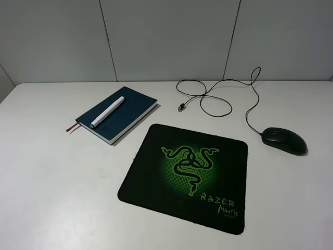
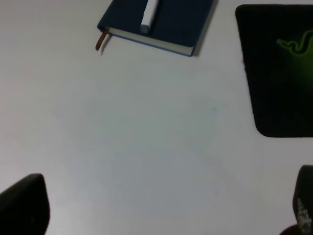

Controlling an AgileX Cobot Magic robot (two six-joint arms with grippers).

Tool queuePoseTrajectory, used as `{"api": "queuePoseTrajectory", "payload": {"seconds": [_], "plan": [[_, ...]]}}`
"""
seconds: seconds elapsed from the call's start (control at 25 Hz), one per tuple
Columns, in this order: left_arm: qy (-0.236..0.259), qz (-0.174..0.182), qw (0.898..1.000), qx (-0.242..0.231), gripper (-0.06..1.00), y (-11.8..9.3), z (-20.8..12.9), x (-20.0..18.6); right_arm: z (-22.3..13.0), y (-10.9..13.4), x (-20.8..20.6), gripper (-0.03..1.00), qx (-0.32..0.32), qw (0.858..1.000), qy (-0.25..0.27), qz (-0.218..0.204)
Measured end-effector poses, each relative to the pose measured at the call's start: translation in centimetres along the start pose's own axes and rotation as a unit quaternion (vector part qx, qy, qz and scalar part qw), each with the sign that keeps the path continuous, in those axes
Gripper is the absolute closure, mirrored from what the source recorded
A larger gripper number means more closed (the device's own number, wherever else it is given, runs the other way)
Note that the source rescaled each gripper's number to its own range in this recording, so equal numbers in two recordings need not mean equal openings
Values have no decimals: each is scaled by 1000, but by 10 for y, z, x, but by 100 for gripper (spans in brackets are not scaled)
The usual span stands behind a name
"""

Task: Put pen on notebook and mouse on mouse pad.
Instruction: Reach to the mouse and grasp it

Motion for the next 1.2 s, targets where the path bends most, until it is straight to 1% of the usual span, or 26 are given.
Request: {"api": "queuePoseTrajectory", "payload": {"seconds": [0.24, 1.2], "plan": [[-20, 28, 999, -3, -5, -3, -4, -2, 0, 0, 0, -3, 0, 1000, 0, 0], [-21, 29, 999, -2, -5, -3, -4, -2, 0, 0, 0, -3, 0, 1000, 0, 0]]}}
Point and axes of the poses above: a point on each arm's last joint axis where the gripper is mounted, x pointing out along that axis toward the gripper, y along the wrist's bending axis when the last joint is at zero, z = x × y, the point moved 1 cm from there along x, pointing out along that axis toward the gripper, and after that the axes turned 1 degree about x, right-handed, at the moved point
